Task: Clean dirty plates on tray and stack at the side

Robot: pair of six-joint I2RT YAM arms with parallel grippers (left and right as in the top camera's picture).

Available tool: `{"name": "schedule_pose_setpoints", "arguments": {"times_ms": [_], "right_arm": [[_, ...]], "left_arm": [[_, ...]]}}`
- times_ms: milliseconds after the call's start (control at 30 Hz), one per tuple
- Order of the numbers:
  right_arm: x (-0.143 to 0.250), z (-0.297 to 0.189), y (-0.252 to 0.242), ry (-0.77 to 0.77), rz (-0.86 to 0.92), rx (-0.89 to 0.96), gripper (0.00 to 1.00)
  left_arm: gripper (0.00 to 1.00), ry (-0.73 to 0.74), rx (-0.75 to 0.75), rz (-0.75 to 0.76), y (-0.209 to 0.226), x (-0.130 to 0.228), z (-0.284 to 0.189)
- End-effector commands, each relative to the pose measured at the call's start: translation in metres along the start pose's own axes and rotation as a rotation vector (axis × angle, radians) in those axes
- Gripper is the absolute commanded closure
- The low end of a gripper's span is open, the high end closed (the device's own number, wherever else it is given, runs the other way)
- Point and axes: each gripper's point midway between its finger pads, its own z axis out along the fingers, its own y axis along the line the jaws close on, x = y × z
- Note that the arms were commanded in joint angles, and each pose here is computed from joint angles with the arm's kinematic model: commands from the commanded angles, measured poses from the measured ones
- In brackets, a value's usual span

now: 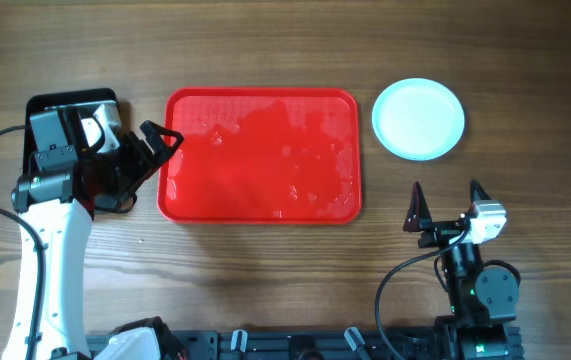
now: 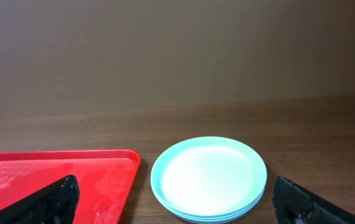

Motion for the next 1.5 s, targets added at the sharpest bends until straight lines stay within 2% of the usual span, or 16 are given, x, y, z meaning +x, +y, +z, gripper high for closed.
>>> {"name": "schedule_pose_setpoints", "arguments": {"times_ms": [0,200,333,433,567,733,933,1133,1333,1467], "right_arm": [[-0.002,-0.001,0.001,-0.012,0.008,-0.005,0.0],[-0.002,-0.001,0.001,-0.012,0.008,-0.005,0.0],[-0.002,-0.001,0.001,-0.012,0.008,-0.005,0.0],[-0.002,-0.001,0.001,-0.012,0.008,-0.005,0.0],[-0.002,-0.001,0.001,-0.012,0.008,-0.005,0.0],[-0.002,-0.001,0.001,-0.012,0.008,-0.005,0.0],[-0.002,-0.001,0.001,-0.012,0.008,-0.005,0.0],[-0.002,-0.001,0.001,-0.012,0.008,-0.005,0.0],[-0.002,-0.001,0.001,-0.012,0.008,-0.005,0.0],[-0.002,-0.001,0.001,-0.012,0.008,-0.005,0.0]], "left_arm": [[0.0,0.009,0.006,0.001,0.0,0.002,0.002],[0.0,-0.032,-0.091,-0.001,0.016,-0.005,0.001],[0.0,-0.003,-0.081,0.051,0.008,0.006,0.003],[0.0,0.01,-0.035,0.291,-0.013,0.023,0.012],[0.0,-0.049,0.049,0.608,-0.036,0.047,0.019],[0.0,-0.205,0.04,0.752,-0.029,0.069,0.013],[0.0,-0.408,0.069,0.801,-0.006,0.086,-0.001],[0.0,-0.549,0.095,0.813,0.004,0.087,-0.005],[0.0,-0.684,0.059,0.634,0.032,0.071,-0.015],[0.0,-0.741,0.054,0.586,0.044,0.065,-0.016]]}}
